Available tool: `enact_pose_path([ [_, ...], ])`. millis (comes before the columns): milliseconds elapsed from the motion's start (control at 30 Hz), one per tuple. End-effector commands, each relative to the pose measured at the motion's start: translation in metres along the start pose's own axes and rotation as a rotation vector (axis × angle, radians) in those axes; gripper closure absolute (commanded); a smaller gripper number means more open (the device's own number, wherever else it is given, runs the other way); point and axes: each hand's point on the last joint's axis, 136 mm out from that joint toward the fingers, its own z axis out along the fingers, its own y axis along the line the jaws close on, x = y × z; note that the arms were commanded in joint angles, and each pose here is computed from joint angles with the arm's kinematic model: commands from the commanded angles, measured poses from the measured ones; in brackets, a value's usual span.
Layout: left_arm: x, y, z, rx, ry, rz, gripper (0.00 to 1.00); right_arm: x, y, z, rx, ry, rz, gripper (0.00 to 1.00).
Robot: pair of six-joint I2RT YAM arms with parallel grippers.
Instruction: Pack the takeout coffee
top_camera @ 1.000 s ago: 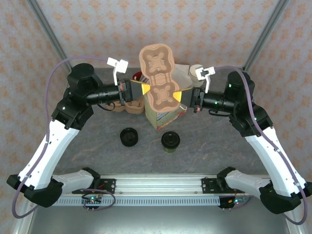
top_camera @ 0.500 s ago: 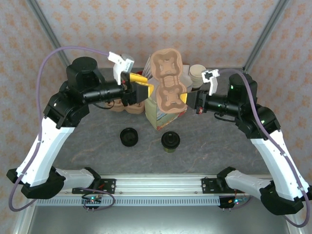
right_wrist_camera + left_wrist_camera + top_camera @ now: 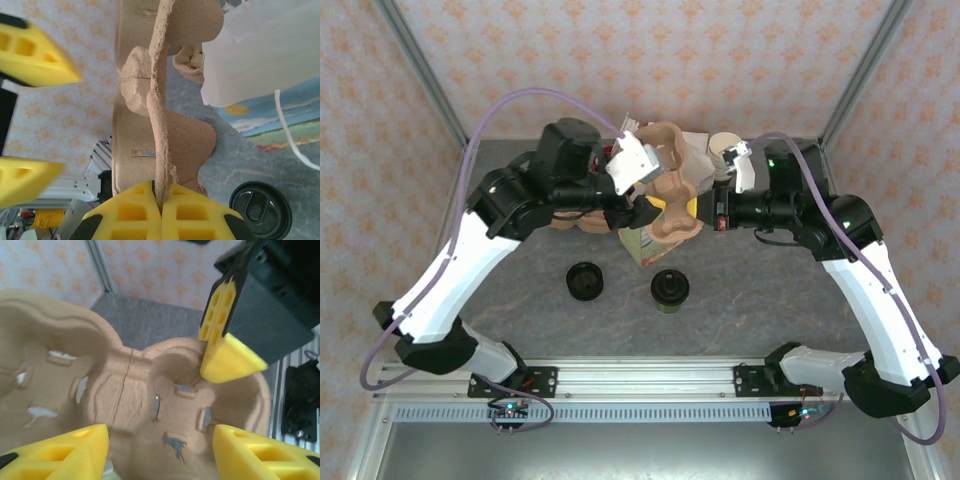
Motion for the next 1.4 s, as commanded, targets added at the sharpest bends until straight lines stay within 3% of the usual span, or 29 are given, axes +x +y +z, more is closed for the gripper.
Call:
enact_pose_path([
  [0,0.003,0.001,-0.004,-0.01,0.038,0.103,0.43,0.005,0.012,-0.01,-0.02,0.016,-0.044,1.0],
  [300,0.011,0.01,0.012,-0.03,0.1,0.119,0.45,0.016,0.012,0.0,-0.007,0.08,-0.072,1.0],
  [433,0.011,0.012,0.012,-0.042,0.099,0.123,0.37,0.018,0.011,0.0,-0.001,0.089,-0.073,1.0],
  [733,0.023,0.008,0.024,0.002,0.148,0.142,0.36,0.019,0.015,-0.003,-0.018,0.083,-0.081,1.0],
  [1000,0.032,0.007,0.036,0.026,0.187,0.122,0.39,0.018,0.015,-0.002,-0.02,0.08,-0.087,1.0],
  [1133,0.031,0.01,0.037,0.013,0.185,0.114,0.47,0.018,0.014,0.0,-0.018,0.082,-0.084,1.0],
  [1367,0.033,0.012,0.036,-0.004,0.194,0.104,0.56,0.018,0.008,0.001,0.013,0.073,-0.072,0.81],
])
